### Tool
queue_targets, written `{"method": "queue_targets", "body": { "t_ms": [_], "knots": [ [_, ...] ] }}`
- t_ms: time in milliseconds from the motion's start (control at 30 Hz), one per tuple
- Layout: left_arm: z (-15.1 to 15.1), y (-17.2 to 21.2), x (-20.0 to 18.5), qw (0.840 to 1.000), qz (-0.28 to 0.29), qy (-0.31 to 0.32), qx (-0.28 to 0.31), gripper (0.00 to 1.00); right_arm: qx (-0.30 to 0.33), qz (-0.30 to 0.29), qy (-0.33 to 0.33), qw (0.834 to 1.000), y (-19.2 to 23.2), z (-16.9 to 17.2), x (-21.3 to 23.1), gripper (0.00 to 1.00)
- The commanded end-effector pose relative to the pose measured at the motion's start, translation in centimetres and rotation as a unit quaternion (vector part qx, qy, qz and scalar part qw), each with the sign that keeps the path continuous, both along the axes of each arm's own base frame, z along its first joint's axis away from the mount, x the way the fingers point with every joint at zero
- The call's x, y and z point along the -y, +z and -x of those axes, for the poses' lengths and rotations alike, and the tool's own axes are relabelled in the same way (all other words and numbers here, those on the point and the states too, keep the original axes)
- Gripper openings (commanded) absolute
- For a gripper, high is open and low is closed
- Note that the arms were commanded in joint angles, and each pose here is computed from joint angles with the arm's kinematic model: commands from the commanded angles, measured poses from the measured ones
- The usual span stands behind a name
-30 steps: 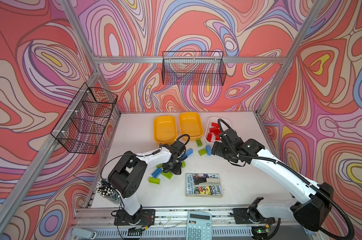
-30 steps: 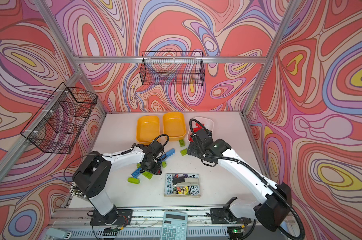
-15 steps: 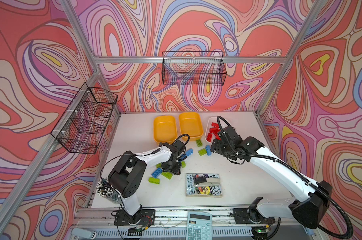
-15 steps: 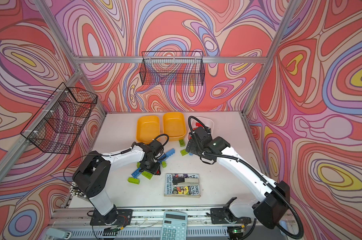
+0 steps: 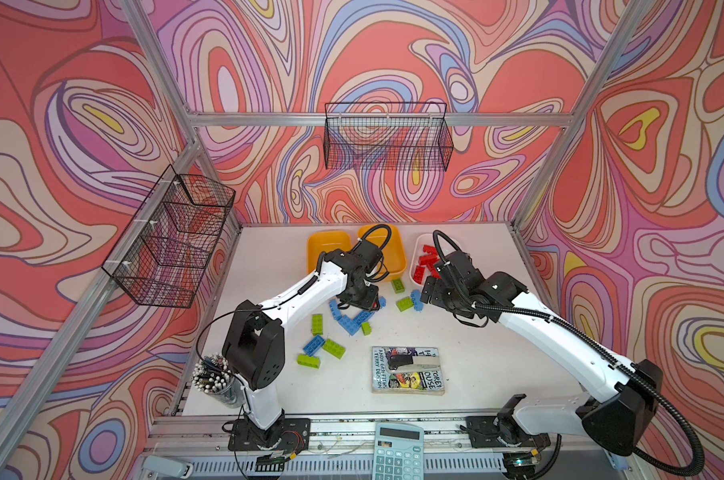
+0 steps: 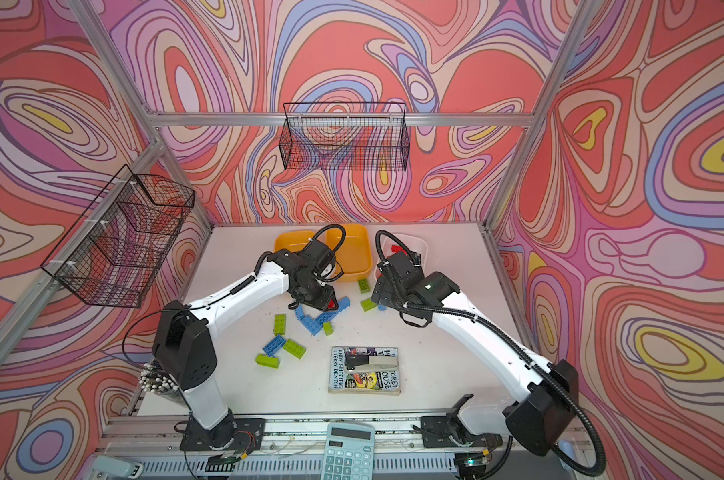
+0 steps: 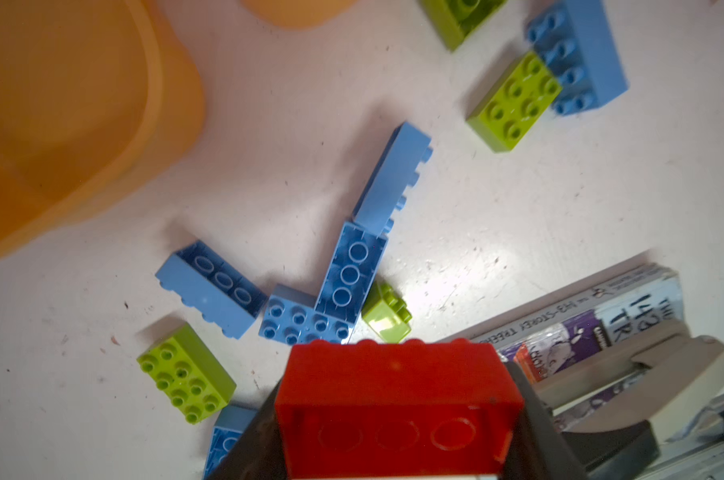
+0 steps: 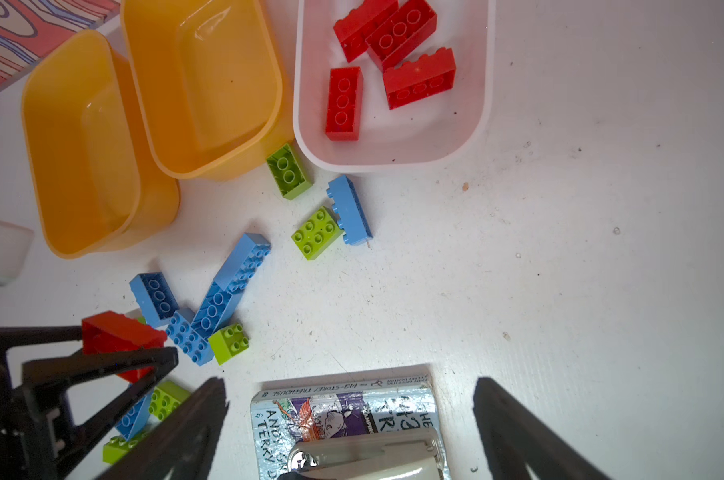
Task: Sort the legos into containers by color
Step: 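Close the left gripper on the red brick and lift it, then carry the red brick over the white bin and release it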
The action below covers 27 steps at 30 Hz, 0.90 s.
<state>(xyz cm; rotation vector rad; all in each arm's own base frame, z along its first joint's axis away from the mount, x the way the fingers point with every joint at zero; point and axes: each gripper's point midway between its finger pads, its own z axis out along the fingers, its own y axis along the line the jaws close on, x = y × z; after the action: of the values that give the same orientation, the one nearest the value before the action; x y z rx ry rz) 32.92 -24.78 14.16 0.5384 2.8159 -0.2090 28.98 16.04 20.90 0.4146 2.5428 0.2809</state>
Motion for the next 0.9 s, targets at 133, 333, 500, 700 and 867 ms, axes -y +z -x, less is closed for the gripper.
{"method": "queue_targets", "body": {
  "t_ms": [133,333,500,700,867],
  "knots": [
    [-3.6,1.9,4.4,0.999,0.047,-0.022,-0.01,0.47,0.031,0.013,-0.027,0.999,2.7,0.3,2.4,0.98],
    [-7.6,2.7,9.3,0.993,0.114,-0.032,0.006,0.48,0.045,0.017,-0.042,0.998,4.2,0.2,4.0,0.98],
    [-9.9,2.5,13.5,0.982,0.182,-0.039,0.014,0.49,0.051,0.017,-0.05,0.997,5.0,-0.3,5.1,0.98],
    [-11.9,2.8,17.8,0.963,0.261,-0.044,0.041,0.5,0.053,0.018,-0.049,0.997,5.5,-1.8,5.7,0.98],
    [-13.7,2.2,19.7,0.952,0.299,-0.031,0.06,0.51,0.053,0.02,-0.047,0.997,6.0,-3.1,6.2,0.98]
  ]
}}
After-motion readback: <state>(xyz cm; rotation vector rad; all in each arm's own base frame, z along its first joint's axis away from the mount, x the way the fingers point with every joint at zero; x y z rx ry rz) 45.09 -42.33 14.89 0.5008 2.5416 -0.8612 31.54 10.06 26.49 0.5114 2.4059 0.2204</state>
